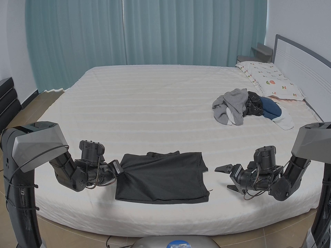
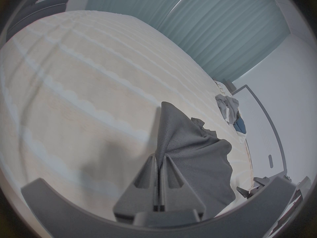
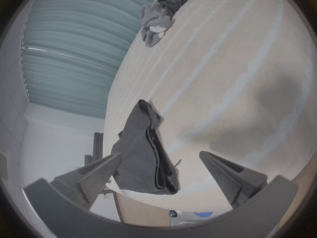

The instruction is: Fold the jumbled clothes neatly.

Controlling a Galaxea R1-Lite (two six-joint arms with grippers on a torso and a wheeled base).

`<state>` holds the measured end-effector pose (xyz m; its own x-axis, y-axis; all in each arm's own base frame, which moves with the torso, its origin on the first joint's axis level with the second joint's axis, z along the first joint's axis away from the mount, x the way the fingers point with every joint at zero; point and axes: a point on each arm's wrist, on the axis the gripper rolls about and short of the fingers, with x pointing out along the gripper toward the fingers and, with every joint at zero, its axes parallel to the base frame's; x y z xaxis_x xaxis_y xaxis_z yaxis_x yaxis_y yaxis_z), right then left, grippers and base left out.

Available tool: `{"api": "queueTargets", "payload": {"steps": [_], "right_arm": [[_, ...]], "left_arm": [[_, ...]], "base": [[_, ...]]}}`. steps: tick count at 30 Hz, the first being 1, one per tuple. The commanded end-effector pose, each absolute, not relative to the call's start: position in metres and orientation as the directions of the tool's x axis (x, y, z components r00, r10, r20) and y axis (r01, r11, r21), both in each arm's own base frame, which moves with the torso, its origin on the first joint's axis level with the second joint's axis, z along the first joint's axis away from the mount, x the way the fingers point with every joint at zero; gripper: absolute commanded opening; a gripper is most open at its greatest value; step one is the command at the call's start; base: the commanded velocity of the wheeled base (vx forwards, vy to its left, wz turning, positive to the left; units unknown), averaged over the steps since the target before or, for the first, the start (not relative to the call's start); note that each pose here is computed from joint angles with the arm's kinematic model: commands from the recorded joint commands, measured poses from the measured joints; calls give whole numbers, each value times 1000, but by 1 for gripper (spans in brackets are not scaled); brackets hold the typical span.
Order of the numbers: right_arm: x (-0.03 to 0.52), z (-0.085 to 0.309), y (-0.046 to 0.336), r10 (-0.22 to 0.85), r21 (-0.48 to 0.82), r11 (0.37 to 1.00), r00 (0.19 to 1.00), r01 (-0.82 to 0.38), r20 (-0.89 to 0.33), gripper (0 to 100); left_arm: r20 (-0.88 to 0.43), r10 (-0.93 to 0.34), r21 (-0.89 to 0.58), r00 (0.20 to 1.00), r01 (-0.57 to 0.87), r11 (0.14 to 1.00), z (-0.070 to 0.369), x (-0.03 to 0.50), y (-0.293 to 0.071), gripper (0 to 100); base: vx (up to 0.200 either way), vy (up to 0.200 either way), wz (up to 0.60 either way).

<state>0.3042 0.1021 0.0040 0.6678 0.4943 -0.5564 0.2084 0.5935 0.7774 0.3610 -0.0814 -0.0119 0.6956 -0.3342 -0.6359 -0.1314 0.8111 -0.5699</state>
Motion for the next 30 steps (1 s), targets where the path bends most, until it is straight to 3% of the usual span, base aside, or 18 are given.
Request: {"api": "queueTargets", "payload": {"steps": [1, 27, 30], "right_arm": [[304, 3, 102, 494, 776, 595, 665, 212, -560, 100], [304, 1, 102, 491, 773, 597, 662, 217, -565, 100], [304, 0, 102, 491, 772, 597, 662, 218, -566, 100]], "left_arm": [[-638, -333, -569, 694, -133, 811, -13, 361, -82, 0], [-653, -345, -562, 674, -125, 818, -9, 352, -89, 0], [-659, -353, -560, 664, -119, 820, -10, 349, -94, 0]], "base": [[0, 200, 0], [0, 200, 0], [0, 0, 0]]}}
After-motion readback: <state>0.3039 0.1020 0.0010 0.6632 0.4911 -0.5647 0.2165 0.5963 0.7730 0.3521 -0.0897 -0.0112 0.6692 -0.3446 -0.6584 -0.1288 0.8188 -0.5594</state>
